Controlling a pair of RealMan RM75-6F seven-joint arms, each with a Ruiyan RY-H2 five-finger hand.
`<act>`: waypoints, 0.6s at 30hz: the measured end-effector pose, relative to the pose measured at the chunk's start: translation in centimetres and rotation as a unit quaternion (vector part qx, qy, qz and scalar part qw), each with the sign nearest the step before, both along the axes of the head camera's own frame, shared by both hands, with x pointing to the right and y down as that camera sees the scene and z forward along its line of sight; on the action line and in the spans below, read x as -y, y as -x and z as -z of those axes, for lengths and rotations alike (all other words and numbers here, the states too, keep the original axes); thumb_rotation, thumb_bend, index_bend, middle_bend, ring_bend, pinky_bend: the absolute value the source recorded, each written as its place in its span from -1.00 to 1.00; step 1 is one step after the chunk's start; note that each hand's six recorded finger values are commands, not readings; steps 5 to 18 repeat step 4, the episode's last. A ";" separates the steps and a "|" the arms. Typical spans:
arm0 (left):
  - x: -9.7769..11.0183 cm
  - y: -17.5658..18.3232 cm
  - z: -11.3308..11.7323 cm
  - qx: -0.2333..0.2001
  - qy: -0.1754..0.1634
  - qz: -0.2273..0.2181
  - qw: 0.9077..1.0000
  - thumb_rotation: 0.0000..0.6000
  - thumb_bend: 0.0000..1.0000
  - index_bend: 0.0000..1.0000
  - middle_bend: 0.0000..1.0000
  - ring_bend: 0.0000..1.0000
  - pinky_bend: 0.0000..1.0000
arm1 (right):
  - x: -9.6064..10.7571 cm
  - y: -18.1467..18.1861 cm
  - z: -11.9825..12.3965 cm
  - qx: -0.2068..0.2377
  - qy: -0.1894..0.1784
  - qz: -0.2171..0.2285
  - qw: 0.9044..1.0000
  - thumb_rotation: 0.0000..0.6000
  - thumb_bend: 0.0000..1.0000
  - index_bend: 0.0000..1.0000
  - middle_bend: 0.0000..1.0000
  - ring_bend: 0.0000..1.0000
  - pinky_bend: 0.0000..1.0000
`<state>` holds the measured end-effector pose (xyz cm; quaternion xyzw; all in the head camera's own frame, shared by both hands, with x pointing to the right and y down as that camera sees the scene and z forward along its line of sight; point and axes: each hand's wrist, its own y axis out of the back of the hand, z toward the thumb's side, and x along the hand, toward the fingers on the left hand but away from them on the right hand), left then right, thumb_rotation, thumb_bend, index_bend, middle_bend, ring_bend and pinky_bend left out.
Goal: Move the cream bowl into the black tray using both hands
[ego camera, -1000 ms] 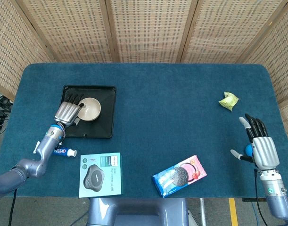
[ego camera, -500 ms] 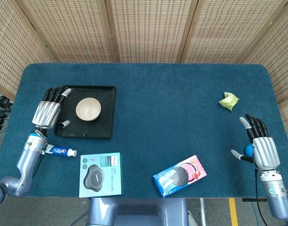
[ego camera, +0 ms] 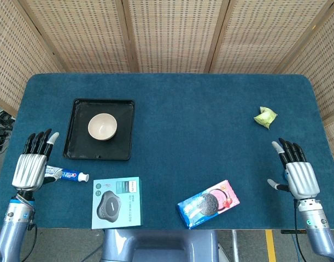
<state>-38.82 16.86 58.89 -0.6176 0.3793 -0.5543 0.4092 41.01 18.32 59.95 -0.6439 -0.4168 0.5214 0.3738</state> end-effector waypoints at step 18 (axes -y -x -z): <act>-0.6 0.4 0.4 0.007 -0.003 -0.007 1.000 1.00 -0.88 -1.00 -1.00 -1.00 -1.00 | -0.1 0.3 0.0 -0.008 0.002 0.003 1.000 1.00 -0.55 -1.00 -1.00 -1.00 -1.00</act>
